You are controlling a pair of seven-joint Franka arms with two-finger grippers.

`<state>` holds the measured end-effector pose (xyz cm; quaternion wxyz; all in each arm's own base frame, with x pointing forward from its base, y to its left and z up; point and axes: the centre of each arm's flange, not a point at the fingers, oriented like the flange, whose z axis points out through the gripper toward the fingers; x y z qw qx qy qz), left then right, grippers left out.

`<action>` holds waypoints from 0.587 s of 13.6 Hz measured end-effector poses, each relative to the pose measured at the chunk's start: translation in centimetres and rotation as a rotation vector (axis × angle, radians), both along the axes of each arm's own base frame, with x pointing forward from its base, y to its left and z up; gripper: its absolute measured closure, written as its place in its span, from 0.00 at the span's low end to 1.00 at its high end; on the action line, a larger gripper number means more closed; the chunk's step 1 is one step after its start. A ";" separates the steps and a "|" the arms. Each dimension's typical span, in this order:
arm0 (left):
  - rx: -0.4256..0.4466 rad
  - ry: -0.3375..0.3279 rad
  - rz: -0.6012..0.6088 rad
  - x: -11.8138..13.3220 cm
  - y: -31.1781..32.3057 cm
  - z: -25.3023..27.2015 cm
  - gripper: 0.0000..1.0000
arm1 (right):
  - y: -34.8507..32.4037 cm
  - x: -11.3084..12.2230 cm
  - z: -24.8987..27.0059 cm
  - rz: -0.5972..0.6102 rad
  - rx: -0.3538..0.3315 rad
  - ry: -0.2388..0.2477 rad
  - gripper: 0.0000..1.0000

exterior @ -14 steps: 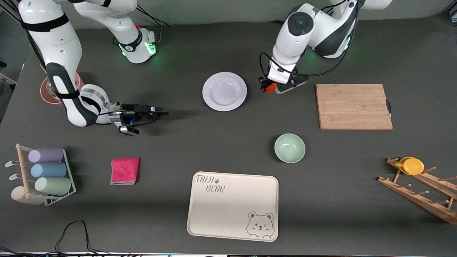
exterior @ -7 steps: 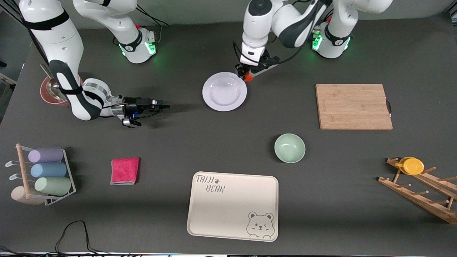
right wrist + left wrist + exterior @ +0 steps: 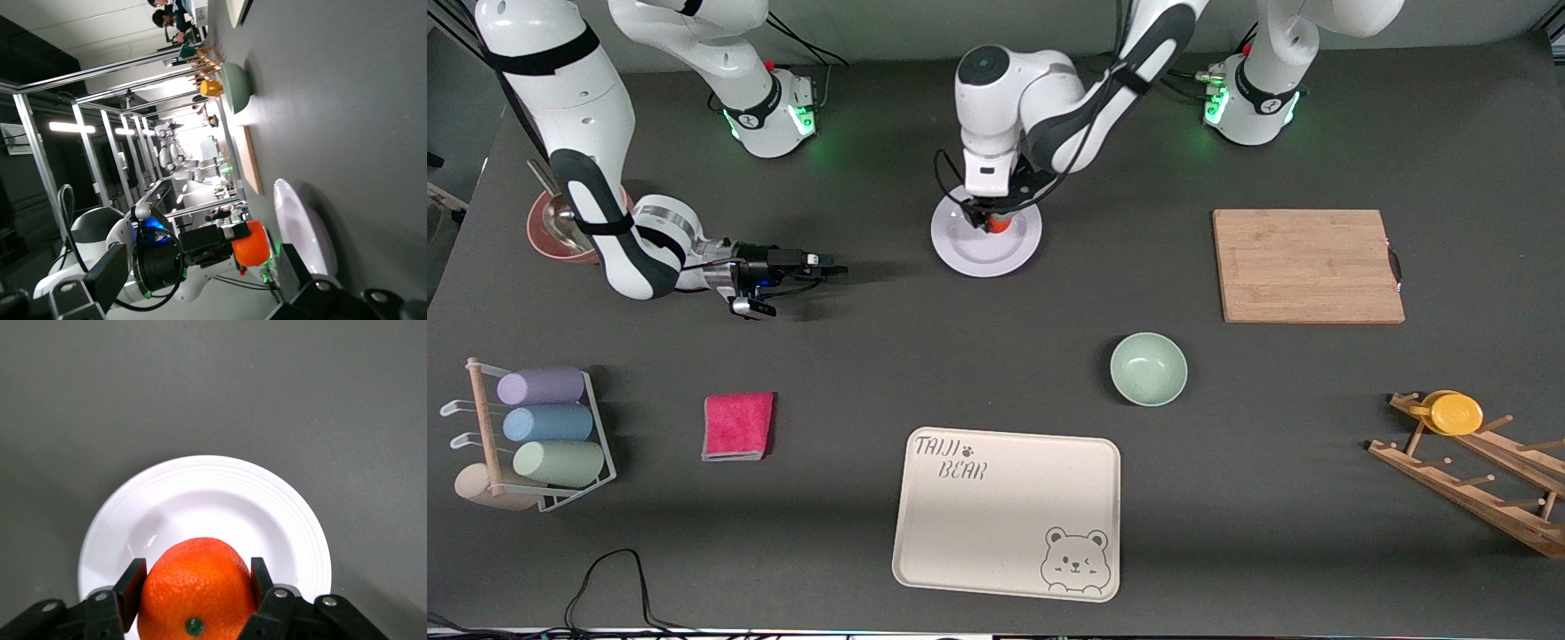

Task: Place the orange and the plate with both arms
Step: 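Carry the orange over the white plate and lower it with the left gripper, then release the orange onto the plate while the right gripper approaches the plate rim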

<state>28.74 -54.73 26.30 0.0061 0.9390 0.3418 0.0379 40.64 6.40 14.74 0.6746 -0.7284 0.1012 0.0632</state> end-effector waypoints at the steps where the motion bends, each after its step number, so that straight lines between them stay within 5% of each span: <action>1: 0.008 0.004 0.003 0.2 -0.2 -0.9 0.32 | 0.1 -0.1 -0.2 0.003 -0.013 -0.010 0.00; 8: 0.031 -0.015 0.017 0.6 -0.1 -2.1 0.26 | 1.9 -1.3 -2.1 0.050 -0.097 -0.020 0.00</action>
